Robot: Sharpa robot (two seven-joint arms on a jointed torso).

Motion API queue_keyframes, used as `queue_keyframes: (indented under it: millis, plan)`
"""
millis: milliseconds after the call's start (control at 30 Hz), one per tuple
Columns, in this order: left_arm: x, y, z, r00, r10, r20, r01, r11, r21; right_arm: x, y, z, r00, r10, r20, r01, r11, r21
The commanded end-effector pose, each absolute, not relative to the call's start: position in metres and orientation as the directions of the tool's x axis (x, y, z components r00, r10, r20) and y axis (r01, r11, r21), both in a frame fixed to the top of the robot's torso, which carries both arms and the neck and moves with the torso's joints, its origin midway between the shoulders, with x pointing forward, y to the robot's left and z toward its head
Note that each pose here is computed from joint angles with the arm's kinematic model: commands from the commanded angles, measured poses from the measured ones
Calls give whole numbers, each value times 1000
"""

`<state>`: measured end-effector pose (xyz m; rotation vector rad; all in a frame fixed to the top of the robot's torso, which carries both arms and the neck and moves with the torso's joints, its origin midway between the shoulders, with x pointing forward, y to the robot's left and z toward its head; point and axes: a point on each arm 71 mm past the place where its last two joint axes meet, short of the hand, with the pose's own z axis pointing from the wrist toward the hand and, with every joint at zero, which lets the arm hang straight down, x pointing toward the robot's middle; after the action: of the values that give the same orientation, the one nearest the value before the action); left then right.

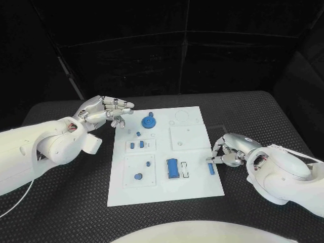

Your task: Assemble the parts on the task board

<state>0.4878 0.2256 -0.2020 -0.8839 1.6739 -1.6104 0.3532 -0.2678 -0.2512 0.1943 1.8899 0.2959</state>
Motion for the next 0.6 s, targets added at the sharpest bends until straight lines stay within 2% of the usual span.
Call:
queue_keyframes:
  millis: [33,600]
  plan:
    - [488,225,-201,-570,-821,9,-31,10,-999,353,-266,-254,-370,215,-904,-39,968,247]
    - [488,225,-202,-570,-822,10,-33,10,-999,353,-261,-262,-437,159,-886,-62,977,206]
